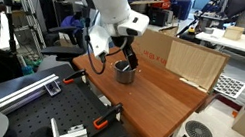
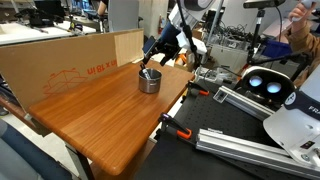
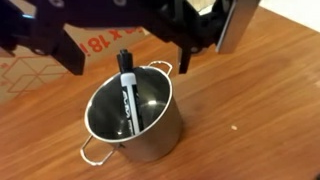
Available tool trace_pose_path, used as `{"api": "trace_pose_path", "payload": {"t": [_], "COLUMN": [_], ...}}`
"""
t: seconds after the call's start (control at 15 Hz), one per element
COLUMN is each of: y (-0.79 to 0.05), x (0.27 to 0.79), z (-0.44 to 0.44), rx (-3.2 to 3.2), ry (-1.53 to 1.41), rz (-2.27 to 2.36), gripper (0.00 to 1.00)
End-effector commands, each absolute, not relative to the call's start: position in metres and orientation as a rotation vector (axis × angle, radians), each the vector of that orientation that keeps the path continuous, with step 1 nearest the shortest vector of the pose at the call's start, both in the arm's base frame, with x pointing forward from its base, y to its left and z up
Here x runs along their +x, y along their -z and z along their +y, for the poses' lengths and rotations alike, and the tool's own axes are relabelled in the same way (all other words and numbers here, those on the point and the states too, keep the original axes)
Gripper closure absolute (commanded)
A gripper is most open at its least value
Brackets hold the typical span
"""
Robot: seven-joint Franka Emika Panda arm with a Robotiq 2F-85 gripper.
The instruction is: Pick up the pen from the table and put it in the silver pot.
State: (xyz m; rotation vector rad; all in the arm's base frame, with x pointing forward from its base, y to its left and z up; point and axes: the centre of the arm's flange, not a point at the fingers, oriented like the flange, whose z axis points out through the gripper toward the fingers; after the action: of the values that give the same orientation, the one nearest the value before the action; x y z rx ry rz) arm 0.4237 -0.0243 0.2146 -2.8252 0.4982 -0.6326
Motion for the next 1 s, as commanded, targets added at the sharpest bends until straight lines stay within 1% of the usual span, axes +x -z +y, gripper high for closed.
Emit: {"api": "trace_pose_path", "payload": {"t": [0.0, 0.2, 0.27, 0.93], "y": [-0.283, -0.301, -0.257, -0.258], "x": [0.408, 0.403, 0.404, 0.398], "z": [-0.036, -0.039, -0.031, -0.031], "rx": [-2.773, -2.755, -2.782, -2.77], "ry": [0.668, 0.654, 0.696, 0.671], "rz": [0.517, 0.553, 0.541, 0.559], "gripper": [0.0, 0.0, 0.0, 0.0]}}
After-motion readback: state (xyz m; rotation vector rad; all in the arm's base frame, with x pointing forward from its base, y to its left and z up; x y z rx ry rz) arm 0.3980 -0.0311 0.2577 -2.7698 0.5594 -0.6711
